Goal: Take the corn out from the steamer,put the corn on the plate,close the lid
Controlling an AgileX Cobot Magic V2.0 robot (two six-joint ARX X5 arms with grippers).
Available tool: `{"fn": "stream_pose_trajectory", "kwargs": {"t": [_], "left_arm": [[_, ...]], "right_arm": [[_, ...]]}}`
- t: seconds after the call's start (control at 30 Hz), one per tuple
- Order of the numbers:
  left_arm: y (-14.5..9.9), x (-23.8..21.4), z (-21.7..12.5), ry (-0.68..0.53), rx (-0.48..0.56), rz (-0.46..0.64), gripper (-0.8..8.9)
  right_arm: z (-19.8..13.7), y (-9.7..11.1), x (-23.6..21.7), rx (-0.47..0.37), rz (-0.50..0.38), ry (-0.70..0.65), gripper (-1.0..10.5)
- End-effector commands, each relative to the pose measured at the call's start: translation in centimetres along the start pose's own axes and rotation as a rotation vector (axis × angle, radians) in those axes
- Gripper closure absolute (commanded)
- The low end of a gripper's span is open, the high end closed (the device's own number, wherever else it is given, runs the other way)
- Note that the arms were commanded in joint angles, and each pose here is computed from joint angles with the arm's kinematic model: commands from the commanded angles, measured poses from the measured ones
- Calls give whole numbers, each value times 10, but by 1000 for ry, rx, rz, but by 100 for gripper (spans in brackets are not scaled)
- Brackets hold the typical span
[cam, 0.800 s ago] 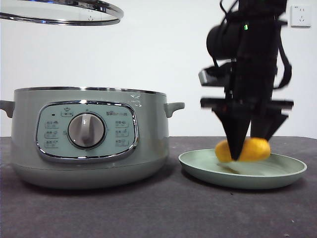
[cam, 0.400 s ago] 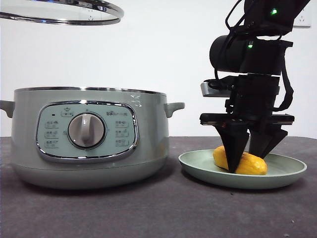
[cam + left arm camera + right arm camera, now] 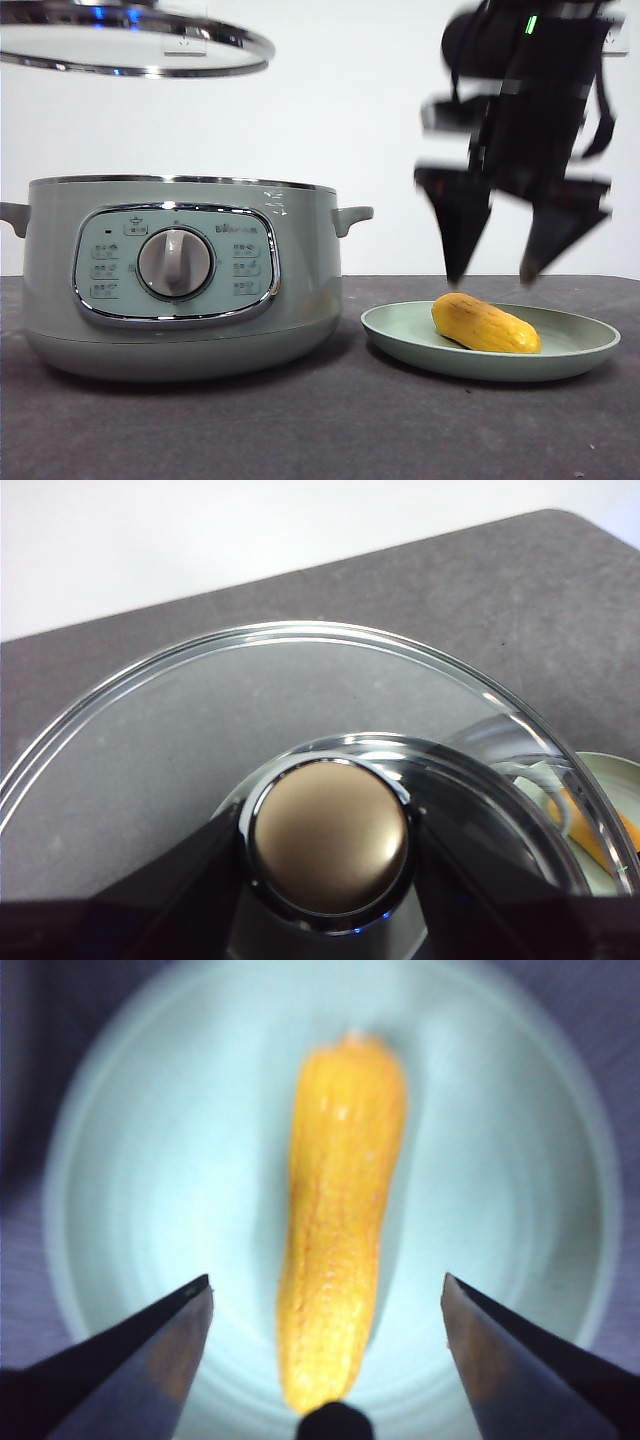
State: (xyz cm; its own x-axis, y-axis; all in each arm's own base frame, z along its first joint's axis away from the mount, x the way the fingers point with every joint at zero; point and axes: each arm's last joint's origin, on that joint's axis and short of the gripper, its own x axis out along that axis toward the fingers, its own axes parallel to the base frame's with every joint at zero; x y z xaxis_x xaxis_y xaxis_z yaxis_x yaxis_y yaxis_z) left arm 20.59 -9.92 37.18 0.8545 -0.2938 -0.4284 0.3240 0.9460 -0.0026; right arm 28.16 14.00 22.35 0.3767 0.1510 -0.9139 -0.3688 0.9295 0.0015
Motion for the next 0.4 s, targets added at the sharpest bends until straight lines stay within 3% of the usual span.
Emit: {"fn": "stream_pose_trajectory", "kwargs": {"t": [0.03, 0.4], "left_arm": [[-2, 9, 3, -20, -21, -1, 822], [-11, 65, -11, 110, -39, -73, 822]], "right_arm": [[-3, -1, -22, 10, 5, -50, 564], [-19, -5, -102, 18, 25, -285, 568]]}}
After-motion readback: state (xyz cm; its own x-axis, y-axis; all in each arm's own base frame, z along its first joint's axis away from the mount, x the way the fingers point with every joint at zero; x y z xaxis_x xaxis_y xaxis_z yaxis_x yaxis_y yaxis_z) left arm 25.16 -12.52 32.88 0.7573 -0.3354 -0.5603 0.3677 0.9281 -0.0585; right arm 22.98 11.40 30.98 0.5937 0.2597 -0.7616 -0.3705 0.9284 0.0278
